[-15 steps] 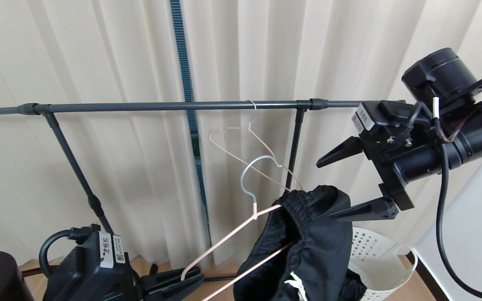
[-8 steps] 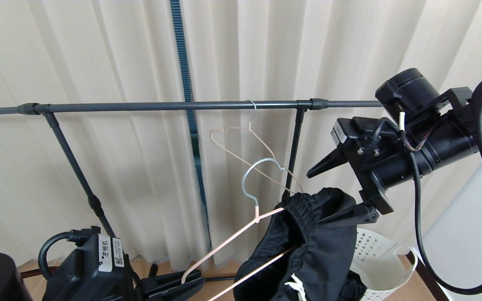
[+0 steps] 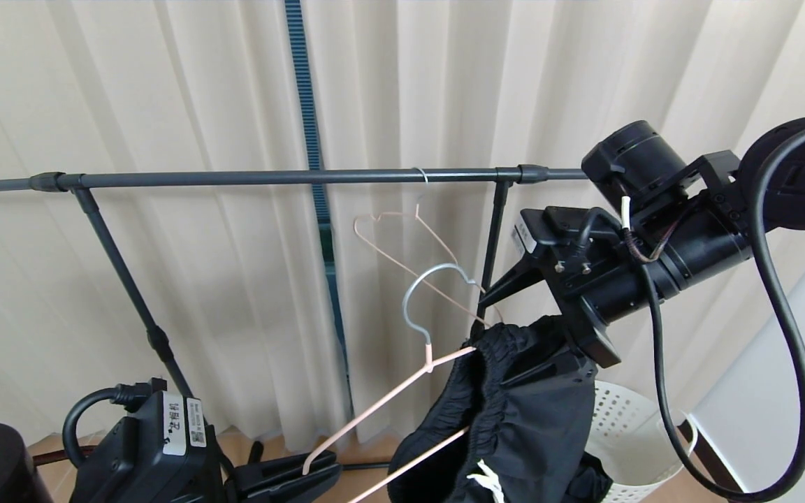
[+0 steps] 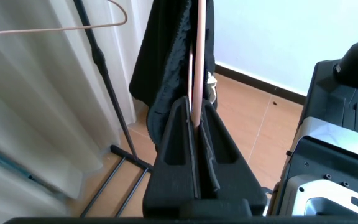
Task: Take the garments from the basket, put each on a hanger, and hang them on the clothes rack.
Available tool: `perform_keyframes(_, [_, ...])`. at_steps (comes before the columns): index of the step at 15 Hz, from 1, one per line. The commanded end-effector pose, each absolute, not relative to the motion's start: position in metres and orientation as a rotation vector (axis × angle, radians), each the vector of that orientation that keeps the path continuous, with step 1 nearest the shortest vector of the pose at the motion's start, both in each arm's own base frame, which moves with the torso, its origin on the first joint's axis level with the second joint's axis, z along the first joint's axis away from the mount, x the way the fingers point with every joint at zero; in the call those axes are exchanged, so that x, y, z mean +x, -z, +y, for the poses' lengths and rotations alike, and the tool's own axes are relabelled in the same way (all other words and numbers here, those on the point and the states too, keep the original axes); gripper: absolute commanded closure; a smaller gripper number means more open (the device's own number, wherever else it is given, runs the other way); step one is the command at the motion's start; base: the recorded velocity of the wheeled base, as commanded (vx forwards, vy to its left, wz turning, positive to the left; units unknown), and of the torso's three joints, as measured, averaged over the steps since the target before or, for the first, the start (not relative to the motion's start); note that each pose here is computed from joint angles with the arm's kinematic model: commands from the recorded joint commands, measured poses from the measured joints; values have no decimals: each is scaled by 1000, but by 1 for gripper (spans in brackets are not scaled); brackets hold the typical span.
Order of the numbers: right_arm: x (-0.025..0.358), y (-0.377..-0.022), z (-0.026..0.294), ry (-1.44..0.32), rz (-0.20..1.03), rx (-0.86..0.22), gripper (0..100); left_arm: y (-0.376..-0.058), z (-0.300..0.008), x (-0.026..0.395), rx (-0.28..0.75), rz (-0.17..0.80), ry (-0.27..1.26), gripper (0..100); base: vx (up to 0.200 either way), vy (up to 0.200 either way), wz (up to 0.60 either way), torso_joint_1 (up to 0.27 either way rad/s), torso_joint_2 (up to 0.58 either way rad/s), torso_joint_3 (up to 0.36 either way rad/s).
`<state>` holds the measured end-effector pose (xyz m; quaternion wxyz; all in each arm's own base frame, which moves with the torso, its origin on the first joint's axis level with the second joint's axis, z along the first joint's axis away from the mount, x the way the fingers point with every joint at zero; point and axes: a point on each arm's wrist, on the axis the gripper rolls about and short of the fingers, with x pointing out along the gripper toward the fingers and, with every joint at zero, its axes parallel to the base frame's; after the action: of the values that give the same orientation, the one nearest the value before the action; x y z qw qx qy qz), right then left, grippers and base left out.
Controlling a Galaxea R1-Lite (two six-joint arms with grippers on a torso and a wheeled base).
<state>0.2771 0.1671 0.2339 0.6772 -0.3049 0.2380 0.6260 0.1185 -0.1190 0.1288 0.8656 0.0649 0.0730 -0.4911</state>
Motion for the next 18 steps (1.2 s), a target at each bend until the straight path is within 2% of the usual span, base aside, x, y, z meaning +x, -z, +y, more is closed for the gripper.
perform_keyframes(1, [273, -233, 176, -1435, 532, -694, 0, -129, -119, 119, 136, 152, 1029, 100, 0, 0, 0, 0, 0, 0])
perform_keyframes(7, [266, -231, 185, -1468, 535, -702, 0, -130, -118, 118, 134, 144, 1029, 100, 0, 0, 0, 0, 0, 0])
perform_keyframes(8, [266, -231, 187, -1470, 536, -702, 100, -130, -118, 118, 134, 146, 1029, 100, 0, 0, 0, 0, 0, 0])
perform_keyframes(18, [248, -238, 185, -1483, 525, -703, 100, -127, -118, 123, 127, 173, 1004, 100, 0, 0, 0, 0, 0, 0])
